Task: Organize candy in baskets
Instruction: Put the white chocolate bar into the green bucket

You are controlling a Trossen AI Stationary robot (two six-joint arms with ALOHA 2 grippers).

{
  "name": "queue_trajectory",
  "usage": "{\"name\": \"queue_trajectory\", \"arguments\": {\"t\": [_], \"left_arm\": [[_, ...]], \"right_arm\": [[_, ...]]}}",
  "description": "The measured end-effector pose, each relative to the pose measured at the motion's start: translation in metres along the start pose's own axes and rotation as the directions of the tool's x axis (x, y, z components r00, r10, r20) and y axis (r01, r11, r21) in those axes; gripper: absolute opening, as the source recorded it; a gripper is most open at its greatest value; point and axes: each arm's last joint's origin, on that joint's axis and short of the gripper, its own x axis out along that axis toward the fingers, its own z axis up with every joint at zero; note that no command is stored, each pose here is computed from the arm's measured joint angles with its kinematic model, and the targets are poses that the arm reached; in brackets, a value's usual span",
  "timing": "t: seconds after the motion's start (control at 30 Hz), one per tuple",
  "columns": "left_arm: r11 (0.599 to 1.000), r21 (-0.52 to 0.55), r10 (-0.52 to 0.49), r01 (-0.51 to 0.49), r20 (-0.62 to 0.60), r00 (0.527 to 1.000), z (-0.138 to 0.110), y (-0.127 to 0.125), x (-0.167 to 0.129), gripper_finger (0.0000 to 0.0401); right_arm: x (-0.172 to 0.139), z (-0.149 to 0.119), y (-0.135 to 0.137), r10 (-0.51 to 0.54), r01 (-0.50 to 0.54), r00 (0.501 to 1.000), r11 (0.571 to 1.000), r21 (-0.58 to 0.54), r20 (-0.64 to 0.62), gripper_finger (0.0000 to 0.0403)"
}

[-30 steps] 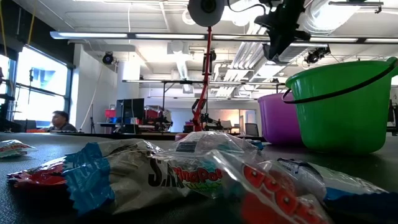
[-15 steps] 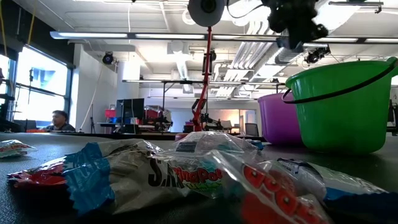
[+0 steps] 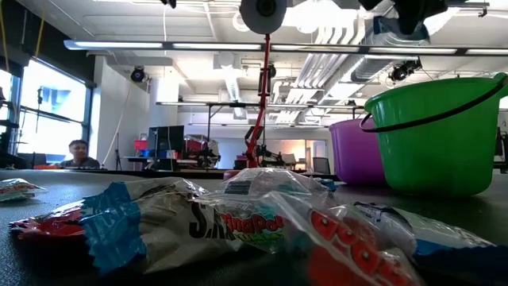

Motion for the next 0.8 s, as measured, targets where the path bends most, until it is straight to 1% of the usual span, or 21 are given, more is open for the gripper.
{"name": "queue_trajectory", "arguments": {"t": [0.1,0.27,0.4,0.47,0.57,0.67,0.73,0.8], "left_arm": [[1.0,0.0,-0.029,0.029,-0.005,1.0,0.0,-0.001,0.0,0.0108],[0.988,0.013,-0.153,0.154,-0.041,0.987,-0.002,-0.004,0.0,0.0108],[0.971,-0.014,-0.238,0.238,-0.079,0.968,-0.005,-0.006,-0.001,0.0108],[0.949,-0.031,-0.316,0.314,-0.108,0.943,-0.008,-0.009,-0.003,0.0108],[0.902,-0.042,-0.431,0.43,-0.14,0.891,-0.011,-0.015,-0.011,0.0108],[0.857,-0.033,-0.513,0.514,-0.14,0.847,-0.012,-0.025,-0.024,0.0108],[0.835,-0.02,-0.548,0.551,-0.133,0.826,-0.014,-0.03,-0.034,0.0108],[0.812,-0.01,-0.58,0.584,-0.122,0.805,-0.015,-0.034,-0.045,0.0108]], "right_arm": [[0.0,-0.006,0.005,0.019,-0.02,1.0,0.999,-0.03,-0.025,0.0064],[0.001,-0.013,0.01,0.022,-0.024,0.999,0.997,-0.072,-0.033,0.0125],[0.001,-0.014,0.012,0.02,-0.021,1.0,0.997,-0.078,-0.022,0.0155],[0.001,-0.011,0.014,0.026,-0.023,0.999,0.994,-0.104,0.027,0.0159],[0.001,-0.004,0.019,0.049,-0.028,0.991,0.985,-0.17,0.122,0.0156],[0.008,0.008,0.026,0.065,-0.028,0.985,0.975,-0.219,0.162,0.0147],[0.016,0.017,0.03,0.034,0.008,0.985,0.97,-0.243,0.17,0.0141],[0.028,0.026,0.034,-0.029,0.076,0.983,0.962,-0.262,0.179,0.0138]]}}
